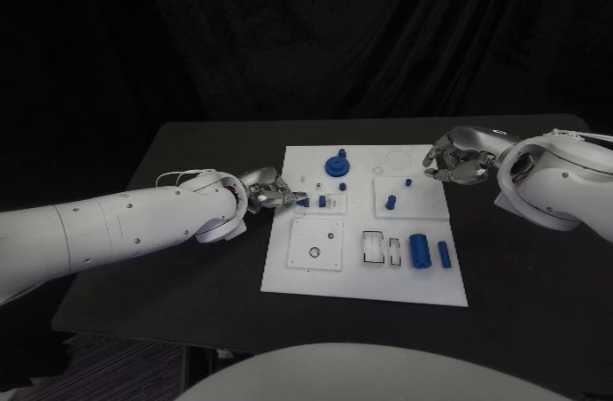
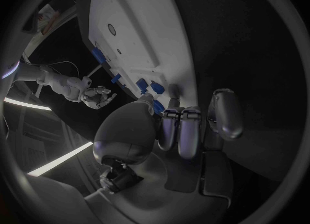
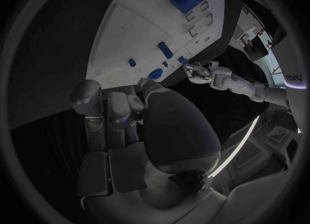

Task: Assemble the parts on the task board

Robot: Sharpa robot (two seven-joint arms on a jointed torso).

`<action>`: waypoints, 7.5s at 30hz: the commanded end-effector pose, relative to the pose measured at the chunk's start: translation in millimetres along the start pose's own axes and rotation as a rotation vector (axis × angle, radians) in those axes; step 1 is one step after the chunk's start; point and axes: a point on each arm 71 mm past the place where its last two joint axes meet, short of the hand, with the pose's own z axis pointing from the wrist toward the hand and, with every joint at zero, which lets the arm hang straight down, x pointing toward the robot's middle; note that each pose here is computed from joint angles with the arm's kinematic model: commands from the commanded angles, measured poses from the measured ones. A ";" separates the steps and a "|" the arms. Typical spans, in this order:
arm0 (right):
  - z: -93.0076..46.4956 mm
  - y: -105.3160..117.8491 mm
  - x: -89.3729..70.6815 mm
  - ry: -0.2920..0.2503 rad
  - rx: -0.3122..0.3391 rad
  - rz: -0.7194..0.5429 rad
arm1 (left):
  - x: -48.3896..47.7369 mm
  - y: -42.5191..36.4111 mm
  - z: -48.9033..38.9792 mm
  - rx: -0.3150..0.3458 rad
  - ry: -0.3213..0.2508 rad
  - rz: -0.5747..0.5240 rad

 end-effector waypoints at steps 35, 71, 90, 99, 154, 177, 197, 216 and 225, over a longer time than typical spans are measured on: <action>0.7 -1.5 5.1 0.043 0.024 -0.011 | 15.1 -0.9 6.3 -0.011 0.141 0.024; 0.5 -3.9 7.6 0.061 0.031 -0.015 | 3.8 3.3 2.4 0.080 0.042 0.006; 0.5 -4.7 8.3 0.072 0.038 -0.017 | -0.7 1.2 -4.4 0.130 -0.024 -0.144; 0.7 -4.6 8.6 0.076 0.040 -0.019 | -0.2 1.1 -6.1 0.116 -0.030 -0.223; -2.7 -4.4 -1.2 -0.074 -0.013 0.029 | 7.1 -18.0 -6.3 0.051 -0.253 -0.129; -0.9 -2.6 -1.5 -0.079 -0.020 0.028 | 26.6 -15.0 -5.4 0.059 -0.225 -0.130; 0.3 -2.1 0.3 -0.057 -0.013 0.023 | 28.2 -16.2 -3.7 0.075 -0.245 -0.131; 0.7 -1.9 1.4 -0.043 -0.007 0.020 | 31.3 -17.3 -2.9 0.112 -0.199 -0.120; 1.0 -2.2 1.7 -0.038 -0.004 0.019 | 31.8 -15.5 -2.7 0.113 -0.179 -0.116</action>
